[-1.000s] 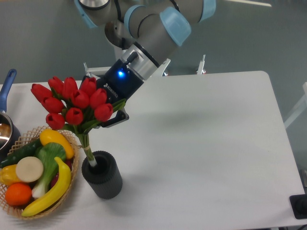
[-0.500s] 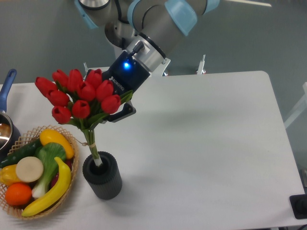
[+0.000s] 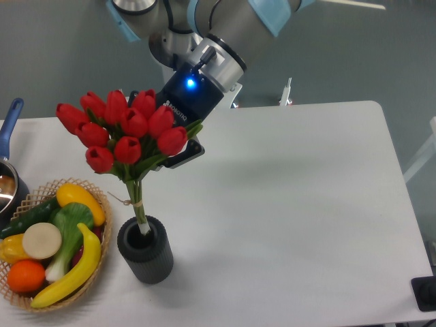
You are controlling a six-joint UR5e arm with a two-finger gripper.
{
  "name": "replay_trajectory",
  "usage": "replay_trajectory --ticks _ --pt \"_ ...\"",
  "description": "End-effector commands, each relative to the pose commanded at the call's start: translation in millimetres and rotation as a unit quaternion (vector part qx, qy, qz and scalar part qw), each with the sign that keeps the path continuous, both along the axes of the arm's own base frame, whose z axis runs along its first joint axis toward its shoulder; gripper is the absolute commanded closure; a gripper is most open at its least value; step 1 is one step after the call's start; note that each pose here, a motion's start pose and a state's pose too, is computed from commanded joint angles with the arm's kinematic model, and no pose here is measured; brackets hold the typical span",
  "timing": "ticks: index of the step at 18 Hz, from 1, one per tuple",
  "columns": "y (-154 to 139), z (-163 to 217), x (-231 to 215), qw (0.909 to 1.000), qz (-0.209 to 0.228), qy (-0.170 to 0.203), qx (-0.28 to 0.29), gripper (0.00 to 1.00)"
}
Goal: Pick up the flowers from the vase
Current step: 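Lift the gripped tulips up out of the black vase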
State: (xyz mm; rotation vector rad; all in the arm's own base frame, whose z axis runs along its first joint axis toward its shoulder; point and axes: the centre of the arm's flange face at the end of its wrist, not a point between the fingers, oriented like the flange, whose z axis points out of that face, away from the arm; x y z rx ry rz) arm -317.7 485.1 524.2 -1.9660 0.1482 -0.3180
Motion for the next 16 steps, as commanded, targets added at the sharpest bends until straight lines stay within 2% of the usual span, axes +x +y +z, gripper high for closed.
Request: replay_trajectory --ticks 6,16 --pt "-12 15 -22 0.9996 0.017 0.017 0.011 0.58" --pt "-34 15 -51 0.9986 0.047 0.022 0.012 0.58"
